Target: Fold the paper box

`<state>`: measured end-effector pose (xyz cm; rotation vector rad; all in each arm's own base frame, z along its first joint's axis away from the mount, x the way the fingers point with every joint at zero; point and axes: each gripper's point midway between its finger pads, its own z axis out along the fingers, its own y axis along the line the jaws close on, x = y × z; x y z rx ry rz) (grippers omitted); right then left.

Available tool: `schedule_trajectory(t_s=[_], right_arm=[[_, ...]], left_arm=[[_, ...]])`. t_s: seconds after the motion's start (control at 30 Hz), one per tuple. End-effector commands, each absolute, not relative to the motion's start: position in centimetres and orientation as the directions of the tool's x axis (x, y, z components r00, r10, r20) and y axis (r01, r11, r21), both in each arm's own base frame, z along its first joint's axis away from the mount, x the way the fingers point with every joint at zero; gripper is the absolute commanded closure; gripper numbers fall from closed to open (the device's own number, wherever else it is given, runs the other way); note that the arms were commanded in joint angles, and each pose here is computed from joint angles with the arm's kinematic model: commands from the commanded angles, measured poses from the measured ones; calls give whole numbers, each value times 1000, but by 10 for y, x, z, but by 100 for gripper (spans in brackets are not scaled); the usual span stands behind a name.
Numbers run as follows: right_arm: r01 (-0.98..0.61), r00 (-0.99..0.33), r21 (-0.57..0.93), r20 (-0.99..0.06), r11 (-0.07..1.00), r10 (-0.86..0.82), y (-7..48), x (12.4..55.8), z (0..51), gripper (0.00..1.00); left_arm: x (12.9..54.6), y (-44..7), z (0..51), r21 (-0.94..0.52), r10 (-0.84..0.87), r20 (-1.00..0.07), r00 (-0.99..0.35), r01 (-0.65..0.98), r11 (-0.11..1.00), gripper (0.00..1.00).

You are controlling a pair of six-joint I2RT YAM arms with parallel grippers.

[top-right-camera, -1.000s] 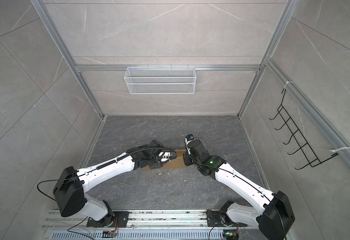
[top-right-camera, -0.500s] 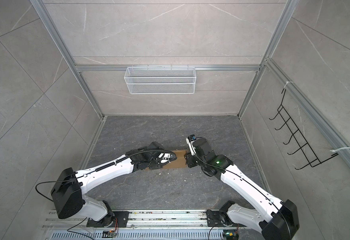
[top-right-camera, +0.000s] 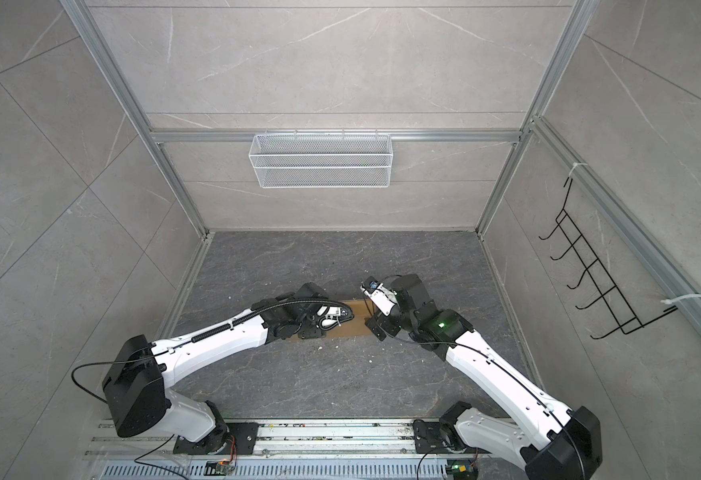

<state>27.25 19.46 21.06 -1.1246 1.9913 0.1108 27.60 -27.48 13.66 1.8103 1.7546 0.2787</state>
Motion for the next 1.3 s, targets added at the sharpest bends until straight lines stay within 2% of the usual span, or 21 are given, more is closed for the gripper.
schedule_trajectory(t_s=[0.0, 0.2, 0.37, 0.77, 1.27], right_arm=[[-762, -99, -435, -654, 480, -750, 204, 278, 223, 1], [-786, -69, -483, -553, 387, -831, 205, 285, 203, 3], [-770, -38, -500, -584, 396, -811, 219, 301, 206, 6], [-790, -36, -447, -648, 418, -761, 235, 303, 200, 26], [-816, -118, -401, -591, 417, -798, 231, 304, 170, 31]], left_arm=[[257, -267, 102, 450, 974, -179, 141, 892, -46, 28], [256, -266, 102, 458, 970, -185, 156, 887, -55, 28], [255, -267, 102, 460, 968, -193, 159, 886, -54, 28], [256, -265, 108, 476, 966, -207, 157, 878, -40, 27], [263, -258, 137, 533, 967, -233, 107, 845, 35, 19]])
